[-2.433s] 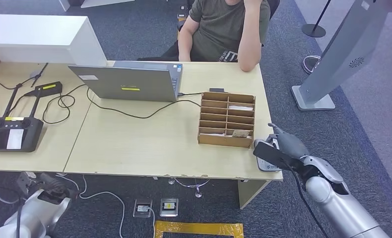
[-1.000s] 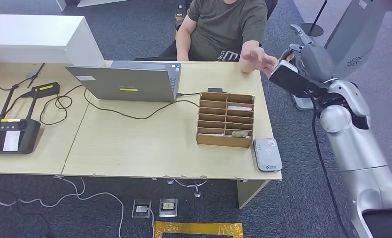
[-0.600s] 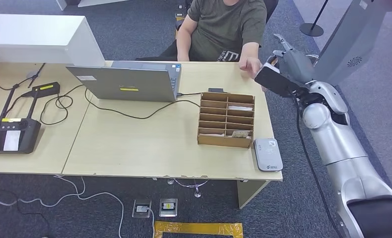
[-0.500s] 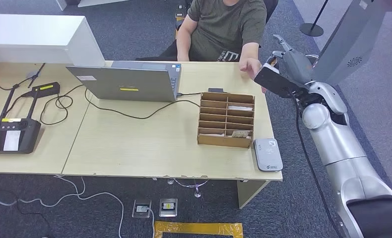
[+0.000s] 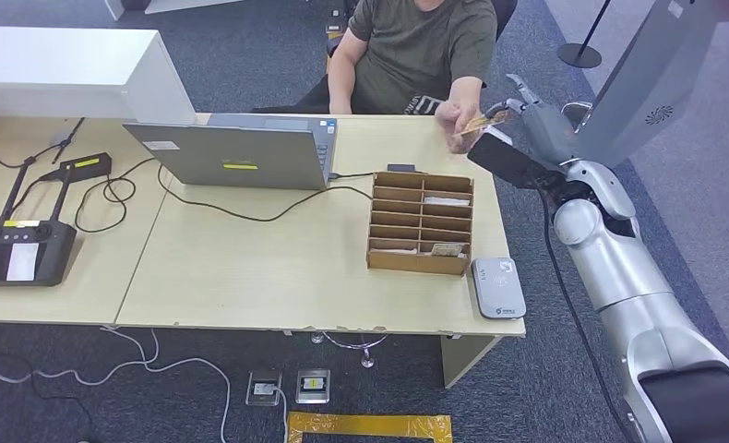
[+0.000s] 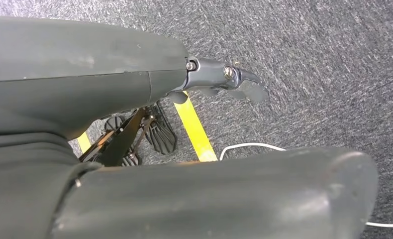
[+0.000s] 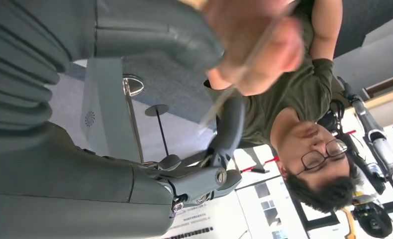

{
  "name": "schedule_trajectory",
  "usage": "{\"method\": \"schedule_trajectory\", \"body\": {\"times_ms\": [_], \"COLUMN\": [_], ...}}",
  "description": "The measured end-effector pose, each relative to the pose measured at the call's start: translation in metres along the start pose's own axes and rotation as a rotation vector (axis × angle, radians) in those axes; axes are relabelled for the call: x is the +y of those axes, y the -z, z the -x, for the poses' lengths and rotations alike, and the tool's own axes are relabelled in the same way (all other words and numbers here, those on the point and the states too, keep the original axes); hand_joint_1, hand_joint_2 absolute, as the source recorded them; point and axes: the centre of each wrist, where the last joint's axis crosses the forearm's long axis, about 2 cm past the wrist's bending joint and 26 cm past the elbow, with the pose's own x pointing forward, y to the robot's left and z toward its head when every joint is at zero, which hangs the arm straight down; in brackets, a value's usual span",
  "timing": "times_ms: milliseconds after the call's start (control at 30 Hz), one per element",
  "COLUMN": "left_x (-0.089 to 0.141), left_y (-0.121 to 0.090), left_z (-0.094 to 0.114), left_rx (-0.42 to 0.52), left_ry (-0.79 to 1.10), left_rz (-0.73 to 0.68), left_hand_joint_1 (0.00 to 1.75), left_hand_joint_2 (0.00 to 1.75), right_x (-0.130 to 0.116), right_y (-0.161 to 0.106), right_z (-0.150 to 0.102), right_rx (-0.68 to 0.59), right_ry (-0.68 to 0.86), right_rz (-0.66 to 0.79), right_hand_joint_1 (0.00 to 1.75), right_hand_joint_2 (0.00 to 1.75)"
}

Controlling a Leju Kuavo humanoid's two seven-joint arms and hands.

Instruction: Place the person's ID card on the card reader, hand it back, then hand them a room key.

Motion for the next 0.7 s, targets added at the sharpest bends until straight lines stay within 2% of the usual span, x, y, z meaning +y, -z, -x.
{"method": "schedule_trajectory", "body": {"times_ms": [367,533,700], "left_x": [-0.004,-0.002,0.005], "left_y": [-0.001,-0.002,-0.003], "left_z": [0.007,0.015,0.023], "left_rx": [0.015,0.041,0.074], "left_ry": [0.005,0.009,0.018], "left_rz": [-0.064,-0.089,-0.135], "left_hand_joint_1": [0.00,0.00,0.00], "left_hand_joint_2": [0.00,0.00,0.00], "right_x": [0.012,0.028,0.027], "right_y": [-0.009,-0.031,-0.057], "right_z": [0.011,0.022,0.025], "right_rx": [0.035,0.180,0.287], "right_ry": [0.010,0.147,0.145], "right_rz": [0.061,-0.056,-0.179], "right_hand_joint_1": [0.00,0.00,0.00], "right_hand_joint_2": [0.00,0.00,0.00]}}
